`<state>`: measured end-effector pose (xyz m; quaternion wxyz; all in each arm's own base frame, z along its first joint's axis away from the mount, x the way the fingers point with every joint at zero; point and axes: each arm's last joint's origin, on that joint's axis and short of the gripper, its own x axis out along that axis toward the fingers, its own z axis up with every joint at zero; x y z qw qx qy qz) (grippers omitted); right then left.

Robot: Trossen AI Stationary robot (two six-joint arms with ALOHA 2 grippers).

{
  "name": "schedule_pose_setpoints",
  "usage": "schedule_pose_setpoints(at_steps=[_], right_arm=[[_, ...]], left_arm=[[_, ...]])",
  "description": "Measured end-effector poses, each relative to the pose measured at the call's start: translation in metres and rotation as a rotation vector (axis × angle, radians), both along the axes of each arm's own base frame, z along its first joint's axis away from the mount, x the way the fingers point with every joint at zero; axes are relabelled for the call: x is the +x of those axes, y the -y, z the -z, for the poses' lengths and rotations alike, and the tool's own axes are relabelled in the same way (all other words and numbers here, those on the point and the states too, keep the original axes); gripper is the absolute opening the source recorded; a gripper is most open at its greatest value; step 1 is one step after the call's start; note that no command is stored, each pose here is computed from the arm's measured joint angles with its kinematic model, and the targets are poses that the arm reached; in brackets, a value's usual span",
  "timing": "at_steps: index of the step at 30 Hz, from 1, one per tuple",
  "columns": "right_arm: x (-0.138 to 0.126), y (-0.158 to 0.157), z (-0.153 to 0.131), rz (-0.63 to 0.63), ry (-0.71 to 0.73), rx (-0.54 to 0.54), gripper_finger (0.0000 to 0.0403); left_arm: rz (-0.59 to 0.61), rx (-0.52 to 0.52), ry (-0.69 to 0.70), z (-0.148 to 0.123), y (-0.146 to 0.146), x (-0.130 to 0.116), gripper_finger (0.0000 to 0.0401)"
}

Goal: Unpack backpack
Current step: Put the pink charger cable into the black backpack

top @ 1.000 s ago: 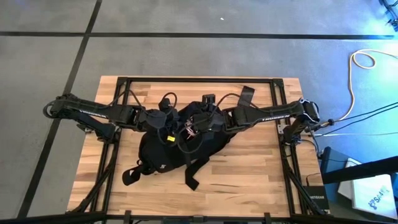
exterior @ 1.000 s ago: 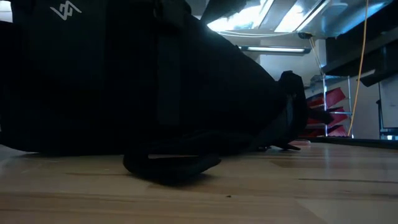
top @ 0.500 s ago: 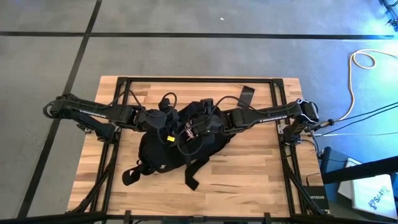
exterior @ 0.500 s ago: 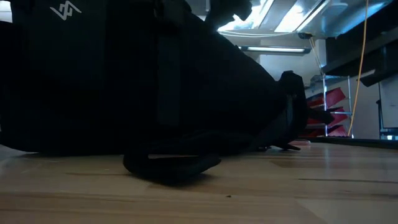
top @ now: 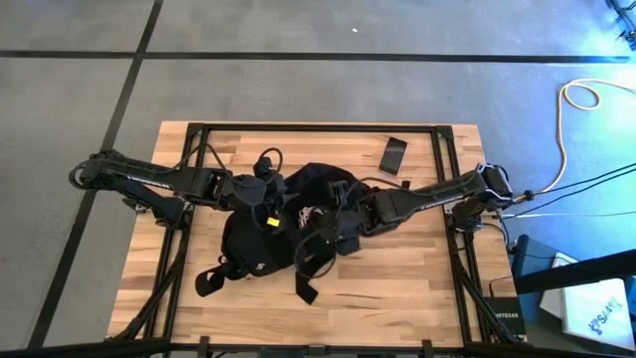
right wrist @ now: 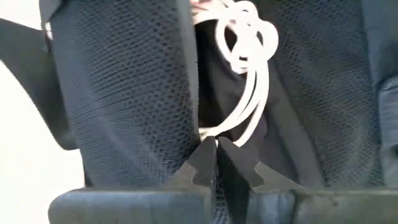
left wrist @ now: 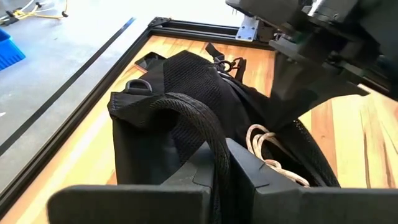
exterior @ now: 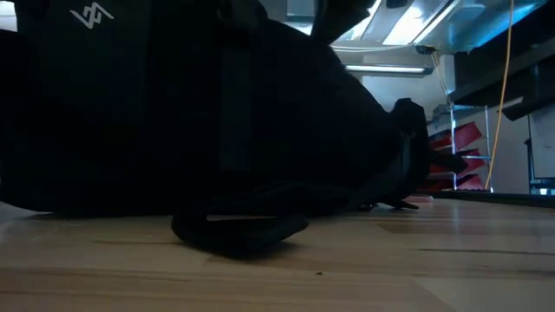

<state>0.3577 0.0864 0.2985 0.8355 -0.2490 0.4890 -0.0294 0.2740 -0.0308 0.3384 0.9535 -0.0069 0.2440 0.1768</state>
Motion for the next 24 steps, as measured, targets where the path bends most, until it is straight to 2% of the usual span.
schedule_pose_setpoints(at_steps=[6, 11, 14, 19, 24], right_arm=[[0.003, -0.007, -0.006, 0.023, 0.099, -0.144, 0.0000], [0.023, -0.007, -0.015, -0.017, 0.280, -0.118, 0.0000], [0.035, -0.009, -0.010, -0.033, 0.325, -0.126, 0.0000], [0.044, -0.012, 0.009, -0.082, 0.249, -0.179, 0.0000], [0.040, -0.012, 0.023, -0.099, 0.137, -0.197, 0.0000]], left_arm=[[-0.003, 0.002, -0.001, 0.000, 0.000, 0.000, 0.0006], [-0.003, 0.002, -0.001, 0.000, 0.000, 0.000, 0.0006], [-0.003, 0.002, -0.001, 0.000, 0.000, 0.000, 0.0006], [-0.003, 0.002, -0.003, 0.000, 0.000, 0.000, 0.0005], [-0.002, 0.001, -0.001, 0.000, 0.000, 0.000, 0.0005]])
